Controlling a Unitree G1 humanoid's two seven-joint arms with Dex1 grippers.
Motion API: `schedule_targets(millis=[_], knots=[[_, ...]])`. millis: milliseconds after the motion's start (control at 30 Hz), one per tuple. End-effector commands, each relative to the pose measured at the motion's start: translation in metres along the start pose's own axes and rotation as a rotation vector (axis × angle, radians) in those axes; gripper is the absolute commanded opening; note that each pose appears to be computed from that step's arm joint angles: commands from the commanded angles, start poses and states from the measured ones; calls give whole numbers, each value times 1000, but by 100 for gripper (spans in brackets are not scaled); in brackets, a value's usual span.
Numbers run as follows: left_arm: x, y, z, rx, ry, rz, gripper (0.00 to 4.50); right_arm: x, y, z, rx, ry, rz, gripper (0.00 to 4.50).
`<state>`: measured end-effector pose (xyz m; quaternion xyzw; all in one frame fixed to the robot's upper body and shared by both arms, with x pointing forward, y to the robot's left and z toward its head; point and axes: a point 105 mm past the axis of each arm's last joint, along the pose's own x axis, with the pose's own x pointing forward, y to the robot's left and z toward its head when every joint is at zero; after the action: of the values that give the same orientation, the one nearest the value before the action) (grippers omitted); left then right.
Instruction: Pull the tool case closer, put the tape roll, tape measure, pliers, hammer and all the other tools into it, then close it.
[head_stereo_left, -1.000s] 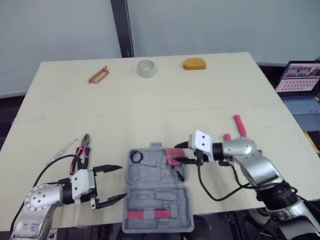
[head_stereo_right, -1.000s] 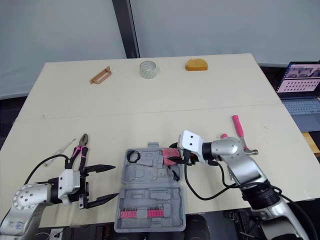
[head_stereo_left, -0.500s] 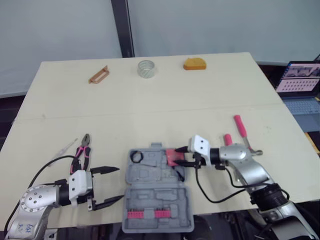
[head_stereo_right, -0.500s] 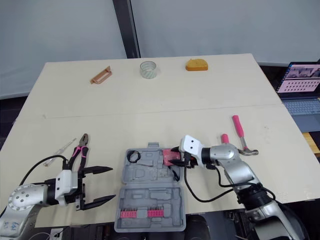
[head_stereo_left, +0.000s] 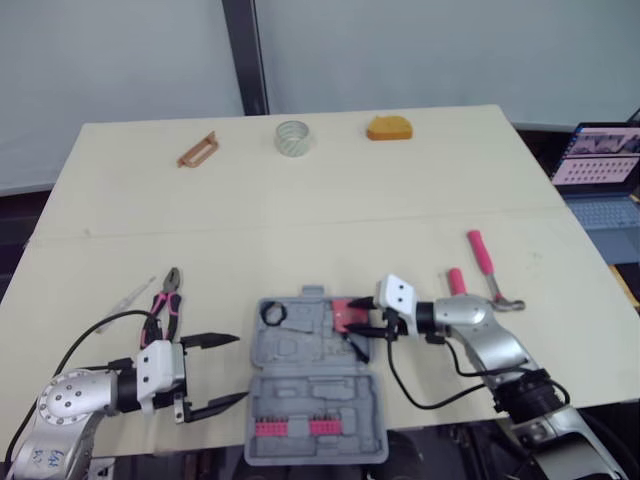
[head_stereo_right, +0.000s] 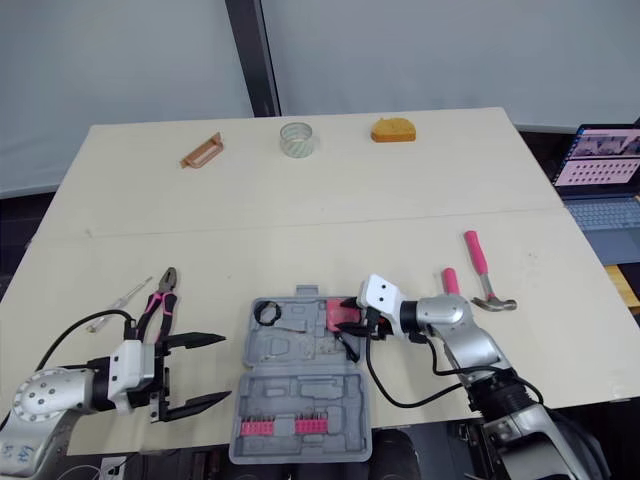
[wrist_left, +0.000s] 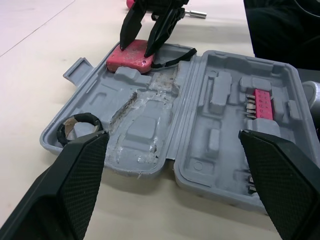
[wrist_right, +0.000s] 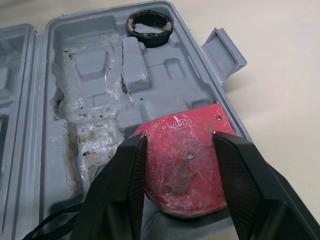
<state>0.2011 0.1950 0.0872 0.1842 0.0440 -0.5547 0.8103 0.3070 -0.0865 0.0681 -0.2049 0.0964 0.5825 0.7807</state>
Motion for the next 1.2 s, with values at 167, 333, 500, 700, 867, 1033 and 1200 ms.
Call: schedule_targets(millis=[167, 333, 500, 700, 867, 1033, 1200], knots=[[-5, 1, 7, 20, -1, 6, 450, 2, 2, -18, 47, 36, -12, 222], [-6, 1, 7, 22, 3, 4, 450, 3, 5, -27, 59, 70, 3, 222], [-6, 1, 7, 20, 5, 3, 450, 4, 9, -27, 65, 66, 13, 222], [-3, -1, 6, 13, -4, -3, 450, 3, 5, -17, 38, 33, 2, 222], [3, 8, 14, -45, -64, 54, 450, -6, -11, 18, -35, -49, -68, 222], [0, 17, 32, -132, -119, 100, 450, -38, -7, 56, -41, -67, -73, 222], [-23, 5, 16, -198, -21, 151, 450, -81, 28, 42, 21, 57, -81, 222]])
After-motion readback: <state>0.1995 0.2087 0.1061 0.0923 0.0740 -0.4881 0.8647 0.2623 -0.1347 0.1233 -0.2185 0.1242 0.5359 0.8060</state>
